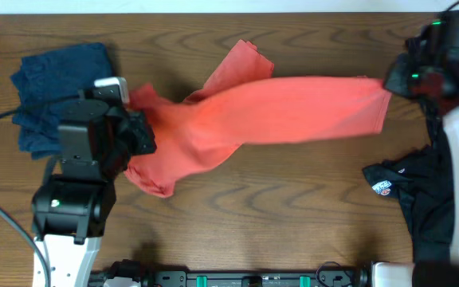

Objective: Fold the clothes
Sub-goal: 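Lift the shirt with both grippers and stretch it wide in the air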

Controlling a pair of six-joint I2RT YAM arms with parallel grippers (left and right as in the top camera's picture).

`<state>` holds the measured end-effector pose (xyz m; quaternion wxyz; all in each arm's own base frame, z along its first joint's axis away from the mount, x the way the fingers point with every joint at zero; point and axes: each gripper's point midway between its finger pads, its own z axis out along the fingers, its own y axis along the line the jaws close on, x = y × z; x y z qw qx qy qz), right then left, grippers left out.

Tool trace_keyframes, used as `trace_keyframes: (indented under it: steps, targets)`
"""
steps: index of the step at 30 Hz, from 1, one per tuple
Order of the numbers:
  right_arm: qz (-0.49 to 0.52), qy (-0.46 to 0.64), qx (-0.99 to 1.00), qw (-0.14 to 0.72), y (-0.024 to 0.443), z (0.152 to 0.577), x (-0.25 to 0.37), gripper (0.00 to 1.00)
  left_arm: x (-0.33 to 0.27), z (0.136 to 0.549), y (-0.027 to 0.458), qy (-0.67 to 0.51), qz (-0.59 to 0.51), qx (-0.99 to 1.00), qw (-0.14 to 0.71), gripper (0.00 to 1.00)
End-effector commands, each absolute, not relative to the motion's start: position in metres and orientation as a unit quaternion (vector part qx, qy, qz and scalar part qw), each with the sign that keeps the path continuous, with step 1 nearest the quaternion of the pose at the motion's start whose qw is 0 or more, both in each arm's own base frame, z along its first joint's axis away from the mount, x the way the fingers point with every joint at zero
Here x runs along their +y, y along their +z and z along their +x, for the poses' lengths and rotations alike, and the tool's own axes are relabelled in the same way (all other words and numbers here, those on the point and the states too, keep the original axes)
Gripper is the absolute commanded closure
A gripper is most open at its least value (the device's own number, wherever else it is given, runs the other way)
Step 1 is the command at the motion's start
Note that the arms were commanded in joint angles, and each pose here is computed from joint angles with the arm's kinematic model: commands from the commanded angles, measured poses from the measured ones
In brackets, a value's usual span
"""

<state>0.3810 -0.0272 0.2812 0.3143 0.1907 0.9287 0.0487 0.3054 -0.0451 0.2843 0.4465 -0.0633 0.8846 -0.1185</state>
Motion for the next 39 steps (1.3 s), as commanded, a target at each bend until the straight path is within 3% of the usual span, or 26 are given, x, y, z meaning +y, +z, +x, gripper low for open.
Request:
trace_keyframes:
  steps: [1, 6, 17, 24, 31, 39]
  targets:
    - [0.179, 0.038, 0.922, 0.340, 0.305, 0.367, -0.033, 0.99, -0.037, 0.306, 0.310, -0.094, -0.049, 0.870, 0.481, 0.94]
    - [0.187, 0.009, 0.906, 0.379, 0.330, 0.352, -0.043, 0.99, -0.036, 0.300, 0.326, -0.097, -0.047, 0.858, 0.502, 0.94]
    - [0.193, 0.002, 0.785, 0.588, 0.461, 0.318, -0.053, 0.99, -0.009, 0.237, 0.472, -0.055, -0.054, 0.741, 0.667, 0.94]
    - [0.204, -0.015, 0.725, 0.657, 0.506, 0.301, -0.063, 0.99, -0.007, 0.224, 0.506, -0.062, -0.054, 0.705, 0.705, 0.94]
    - [0.192, -0.017, 0.776, 0.601, 0.460, 0.357, -0.063, 0.99, -0.013, 0.274, 0.478, -0.041, -0.038, 0.747, 0.662, 0.94]
    - [0.164, 0.005, 0.844, 0.511, 0.354, 0.468, -0.056, 0.99, -0.025, 0.389, 0.395, -0.019, -0.023, 0.821, 0.570, 0.94]
